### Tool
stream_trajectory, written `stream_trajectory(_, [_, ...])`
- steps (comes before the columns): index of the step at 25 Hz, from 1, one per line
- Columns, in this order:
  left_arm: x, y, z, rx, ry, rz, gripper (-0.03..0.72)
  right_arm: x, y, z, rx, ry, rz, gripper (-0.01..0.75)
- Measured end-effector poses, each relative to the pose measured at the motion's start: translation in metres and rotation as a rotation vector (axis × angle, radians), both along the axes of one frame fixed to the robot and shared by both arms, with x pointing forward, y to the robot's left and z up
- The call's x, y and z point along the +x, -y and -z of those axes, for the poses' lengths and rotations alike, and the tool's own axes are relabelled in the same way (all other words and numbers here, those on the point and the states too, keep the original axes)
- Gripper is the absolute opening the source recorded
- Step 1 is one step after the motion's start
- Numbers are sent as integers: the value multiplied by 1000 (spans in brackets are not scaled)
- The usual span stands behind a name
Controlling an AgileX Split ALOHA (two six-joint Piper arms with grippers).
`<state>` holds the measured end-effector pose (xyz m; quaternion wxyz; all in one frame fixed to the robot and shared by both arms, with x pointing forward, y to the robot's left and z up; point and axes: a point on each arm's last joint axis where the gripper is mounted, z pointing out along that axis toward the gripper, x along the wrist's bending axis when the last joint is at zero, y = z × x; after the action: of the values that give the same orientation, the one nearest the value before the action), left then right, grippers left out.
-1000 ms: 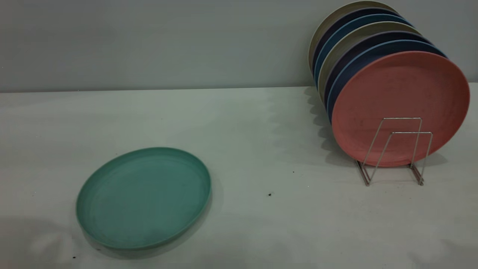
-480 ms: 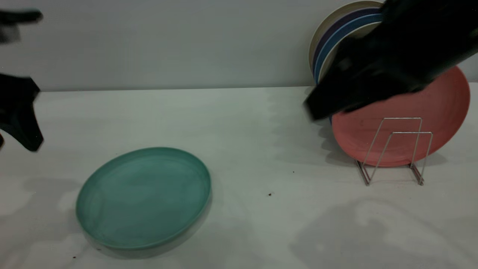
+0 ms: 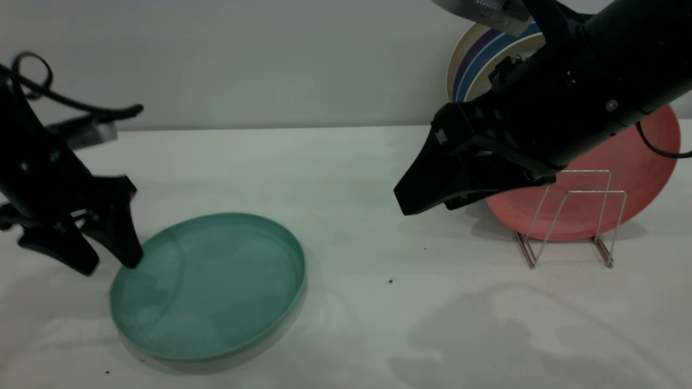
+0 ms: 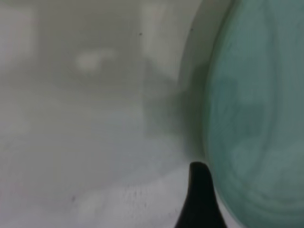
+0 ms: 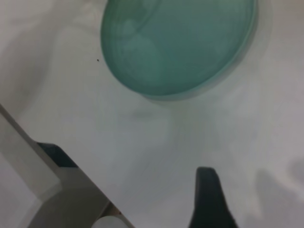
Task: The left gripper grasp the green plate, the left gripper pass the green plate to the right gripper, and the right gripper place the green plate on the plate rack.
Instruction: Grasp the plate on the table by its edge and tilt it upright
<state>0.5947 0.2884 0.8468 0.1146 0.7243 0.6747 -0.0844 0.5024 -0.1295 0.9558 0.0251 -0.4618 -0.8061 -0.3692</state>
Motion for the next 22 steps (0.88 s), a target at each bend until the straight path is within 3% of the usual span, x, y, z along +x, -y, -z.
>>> stream_trajectory(9, [2,0,24,-3,-6,-23,569,1,0,0,-1,3,3,511])
stream_trajectory(14, [3,2,35,-27,-13,-82,492,1,1,0,-6,10,13,511])
stream_trajectory(18, [3,3,41,-38,-22,-110,365,2,1,0,-4,12,24,511])
stream_trajectory(22, [3,3,42,-38,-19,-114,147,2,0,1,22,-29,52,511])
